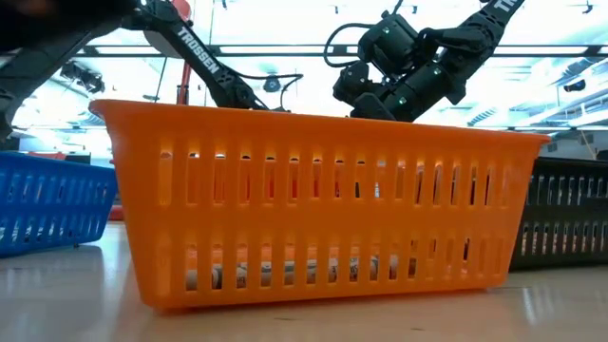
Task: Sort crayons
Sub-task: Put the black crayon into the blue bin, then return to Home Position
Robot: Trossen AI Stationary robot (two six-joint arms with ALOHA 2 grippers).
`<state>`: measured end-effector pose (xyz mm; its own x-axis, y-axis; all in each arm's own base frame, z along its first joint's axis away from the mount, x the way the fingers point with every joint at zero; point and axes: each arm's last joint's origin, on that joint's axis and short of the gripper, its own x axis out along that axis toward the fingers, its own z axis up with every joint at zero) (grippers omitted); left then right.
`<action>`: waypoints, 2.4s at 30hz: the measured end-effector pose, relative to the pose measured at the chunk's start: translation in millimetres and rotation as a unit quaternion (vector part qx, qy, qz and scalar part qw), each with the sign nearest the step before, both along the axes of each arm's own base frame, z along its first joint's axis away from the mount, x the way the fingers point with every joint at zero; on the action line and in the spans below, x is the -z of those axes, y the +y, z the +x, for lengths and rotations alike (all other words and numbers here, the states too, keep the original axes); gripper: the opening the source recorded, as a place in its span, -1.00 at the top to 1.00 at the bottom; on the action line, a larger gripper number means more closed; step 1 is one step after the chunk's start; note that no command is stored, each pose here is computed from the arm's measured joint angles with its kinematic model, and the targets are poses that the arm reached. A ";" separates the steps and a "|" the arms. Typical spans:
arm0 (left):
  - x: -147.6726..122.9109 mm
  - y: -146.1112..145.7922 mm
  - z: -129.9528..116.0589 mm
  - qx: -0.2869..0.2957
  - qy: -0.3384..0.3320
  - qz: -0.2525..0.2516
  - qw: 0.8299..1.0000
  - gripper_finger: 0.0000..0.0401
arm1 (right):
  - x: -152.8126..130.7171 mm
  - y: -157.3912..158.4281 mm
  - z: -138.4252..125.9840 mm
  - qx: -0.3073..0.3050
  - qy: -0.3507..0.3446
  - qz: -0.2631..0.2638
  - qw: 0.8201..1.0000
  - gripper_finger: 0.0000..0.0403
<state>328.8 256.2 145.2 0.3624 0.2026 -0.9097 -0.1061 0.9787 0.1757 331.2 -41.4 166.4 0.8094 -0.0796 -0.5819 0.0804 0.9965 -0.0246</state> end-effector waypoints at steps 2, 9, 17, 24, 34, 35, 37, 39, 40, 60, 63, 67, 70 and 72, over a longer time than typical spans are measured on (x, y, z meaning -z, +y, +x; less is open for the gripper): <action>-7.4 -2.7 -1.5 0.001 0.000 0.001 1.000 0.85 | 0.0 0.0 0.0 -0.001 0.000 -0.001 1.000 0.55; -51.0 -24.2 -9.4 0.002 -0.009 -0.007 1.000 0.86 | -6.3 0.2 -1.4 -0.002 -0.009 -0.005 1.000 0.55; -109.4 -84.7 -25.6 0.015 -0.011 -0.086 0.996 0.85 | -2.9 -1.1 -4.0 0.000 0.013 -0.006 1.000 0.55; -139.4 -152.9 -44.5 0.076 0.028 -0.230 0.970 0.85 | -2.5 -1.3 -4.3 -0.003 0.016 -0.011 1.000 0.55; -126.1 -237.9 -56.6 0.110 0.129 -0.325 0.930 0.85 | -2.9 -2.0 -4.1 0.003 0.016 -0.024 1.000 0.55; -120.4 -245.8 -58.5 0.109 0.144 -0.328 0.927 0.85 | -3.0 -2.0 -4.0 0.002 0.015 -0.025 1.000 0.55; -107.7 -260.1 -62.1 0.106 0.170 -0.332 0.922 0.85 | -3.5 -2.1 -3.6 0.000 0.011 -0.028 1.000 0.55; -95.7 -273.4 -66.7 0.095 0.198 -0.334 0.917 0.85 | -4.1 -2.2 -3.2 -0.002 0.008 -0.033 0.999 0.55; -90.1 -279.6 -68.4 0.093 0.205 -0.334 0.915 0.85 | -4.5 -2.2 -2.9 -0.002 0.006 -0.034 0.999 0.55; -40.1 -330.3 -79.9 0.031 0.204 -0.317 0.926 0.53 | -9.6 -16.3 -1.6 -0.003 -0.021 -0.070 0.997 0.55; -40.3 -329.1 -79.8 0.028 0.206 -0.318 0.925 0.39 | -9.7 -18.7 -2.0 -0.001 -0.020 -0.073 0.997 0.55; -49.5 -325.7 -77.1 0.053 0.209 -0.325 0.921 0.32 | -13.9 -20.4 -7.1 -0.002 -0.004 -0.077 0.997 0.55; -58.5 -318.0 -78.5 0.075 0.194 -0.290 0.934 0.33 | -32.1 -21.9 -17.3 0.001 0.008 -0.076 0.997 0.55; -66.9 -311.3 -78.9 0.102 0.160 -0.261 0.946 0.37 | -46.0 -24.0 -26.6 0.012 -0.001 -0.073 0.997 0.55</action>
<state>249.9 -55.1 212.1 0.0346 -0.3495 -0.9363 0.0712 0.9353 -0.3465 304.6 -65.4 212.5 0.8070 -0.1832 -0.5614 0.1045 0.9800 -0.1696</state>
